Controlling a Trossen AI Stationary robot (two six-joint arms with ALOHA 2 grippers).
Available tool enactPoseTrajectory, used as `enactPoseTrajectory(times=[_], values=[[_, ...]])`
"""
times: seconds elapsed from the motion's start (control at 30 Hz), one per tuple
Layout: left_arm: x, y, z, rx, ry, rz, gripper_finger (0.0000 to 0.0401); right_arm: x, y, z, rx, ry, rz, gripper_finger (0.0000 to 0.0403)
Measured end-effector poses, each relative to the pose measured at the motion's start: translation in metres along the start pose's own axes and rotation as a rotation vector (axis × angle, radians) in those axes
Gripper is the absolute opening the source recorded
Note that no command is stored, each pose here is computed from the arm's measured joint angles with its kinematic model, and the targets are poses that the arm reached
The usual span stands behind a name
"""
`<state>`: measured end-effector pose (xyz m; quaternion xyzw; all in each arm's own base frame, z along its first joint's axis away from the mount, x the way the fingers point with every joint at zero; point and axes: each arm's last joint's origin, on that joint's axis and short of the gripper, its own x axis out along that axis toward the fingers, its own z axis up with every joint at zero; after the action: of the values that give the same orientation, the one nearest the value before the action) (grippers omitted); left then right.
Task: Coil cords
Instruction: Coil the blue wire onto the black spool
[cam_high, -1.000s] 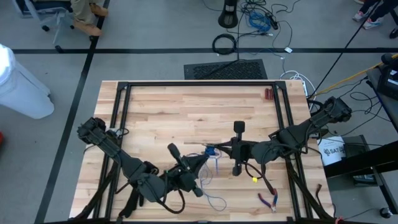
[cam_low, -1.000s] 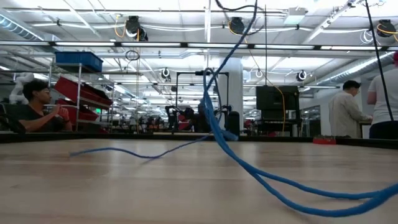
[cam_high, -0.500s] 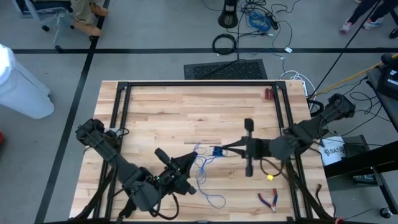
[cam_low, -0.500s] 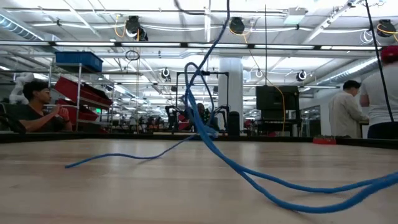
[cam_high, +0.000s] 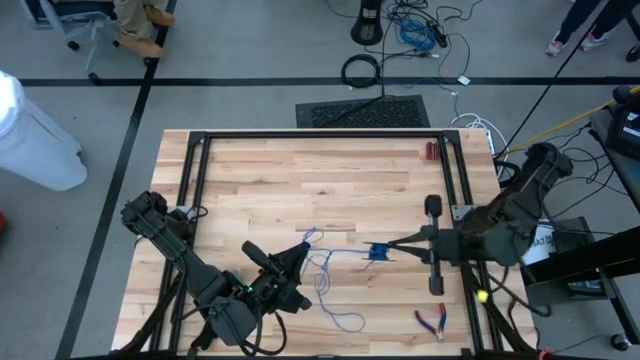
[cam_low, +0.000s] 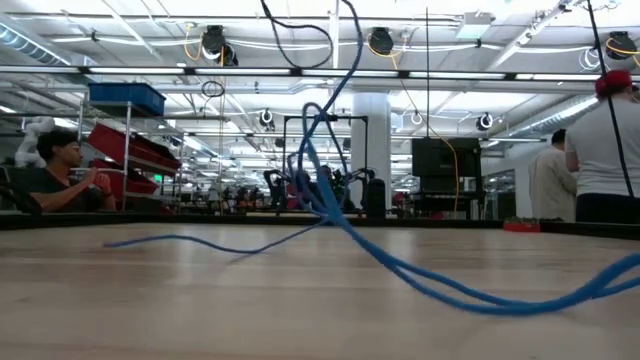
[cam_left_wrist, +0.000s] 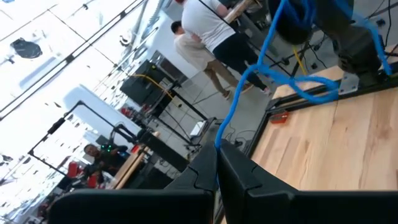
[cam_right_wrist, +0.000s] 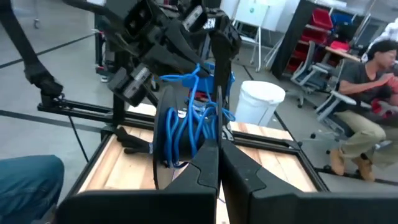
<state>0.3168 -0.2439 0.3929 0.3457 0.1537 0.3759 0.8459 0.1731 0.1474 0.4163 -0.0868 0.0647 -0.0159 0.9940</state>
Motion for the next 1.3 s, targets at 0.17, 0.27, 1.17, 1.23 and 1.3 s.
enactPoseTrajectory(times=[0.17,0.27,1.17,1.23,1.3], values=[[0.001,0.0,0.0,-0.014,0.002,0.002,0.0011,-0.009,0.004,0.003,-0.019,-0.022,-0.016,0.0],[0.006,-0.002,0.0,-0.059,-0.021,-0.026,0.0011,-0.01,0.006,0.007,-0.01,-0.053,-0.011,0.0],[0.008,-0.008,-0.012,0.052,0.019,0.019,0.0011,-0.05,0.028,0.017,-0.059,-0.124,-0.039,0.0],[0.008,-0.008,-0.012,0.052,0.018,0.018,0.0011,-0.053,0.029,0.017,-0.063,-0.123,-0.045,0.0],[0.008,-0.008,-0.012,0.053,0.018,0.018,0.0011,-0.055,0.03,0.017,-0.065,-0.121,-0.062,0.0]])
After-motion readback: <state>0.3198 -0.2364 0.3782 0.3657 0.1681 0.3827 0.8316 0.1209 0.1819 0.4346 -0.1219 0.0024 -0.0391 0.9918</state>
